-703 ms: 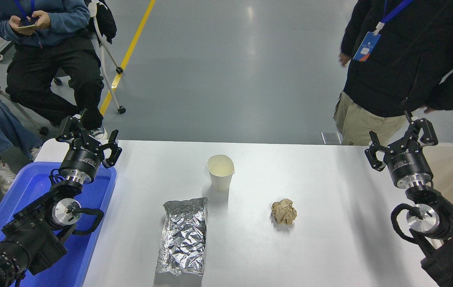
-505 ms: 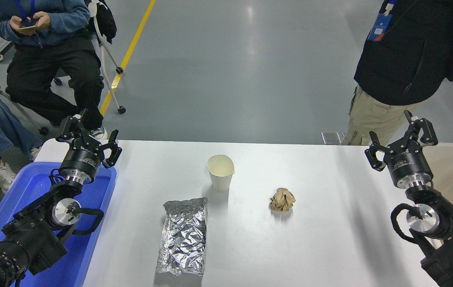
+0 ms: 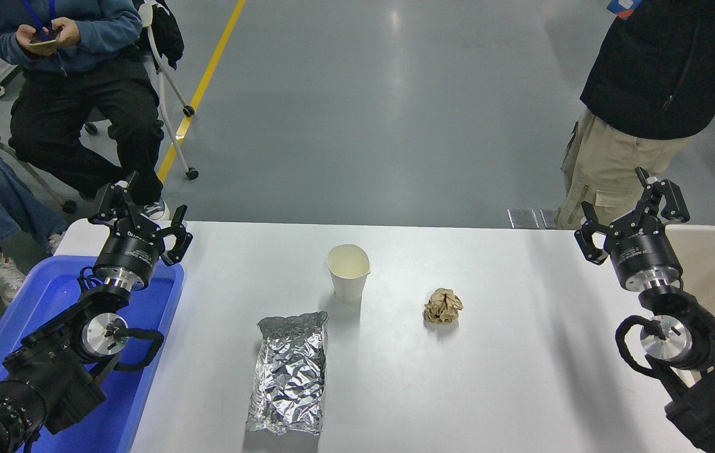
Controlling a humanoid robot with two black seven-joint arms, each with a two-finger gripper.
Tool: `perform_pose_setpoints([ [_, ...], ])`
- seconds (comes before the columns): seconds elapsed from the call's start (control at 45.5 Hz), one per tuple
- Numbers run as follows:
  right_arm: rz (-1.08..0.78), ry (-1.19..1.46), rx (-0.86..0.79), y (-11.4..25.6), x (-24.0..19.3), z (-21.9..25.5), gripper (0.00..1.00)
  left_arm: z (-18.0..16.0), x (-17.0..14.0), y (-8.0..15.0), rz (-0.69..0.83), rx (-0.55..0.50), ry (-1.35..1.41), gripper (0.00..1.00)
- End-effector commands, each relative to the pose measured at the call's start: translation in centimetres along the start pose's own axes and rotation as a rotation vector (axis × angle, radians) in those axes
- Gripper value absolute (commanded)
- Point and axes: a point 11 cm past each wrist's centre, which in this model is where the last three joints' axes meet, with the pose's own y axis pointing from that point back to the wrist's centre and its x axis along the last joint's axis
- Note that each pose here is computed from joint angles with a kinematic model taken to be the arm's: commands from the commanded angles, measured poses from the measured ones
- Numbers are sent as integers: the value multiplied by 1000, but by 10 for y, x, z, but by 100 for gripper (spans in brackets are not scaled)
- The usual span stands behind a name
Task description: Dispose of the paper cup in the dustbin
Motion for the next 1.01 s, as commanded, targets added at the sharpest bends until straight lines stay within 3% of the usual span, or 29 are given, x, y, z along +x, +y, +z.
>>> perform_pose_setpoints([
  [0.0, -158, 225, -19, -14, -44, -11, 99, 0, 0, 0, 1, 0, -1, 100],
  [0.33, -435, 657, -21, -39, -107, -28, 99, 0, 0, 0, 0, -1, 0, 100],
  [0.615, -776, 1043, -134, -37, -167, -16, 99, 0, 0, 0, 1, 0, -1, 100],
  [0.989, -726, 1275, -416, -49, -214, 5, 99, 0, 0, 0, 0, -1, 0, 100],
])
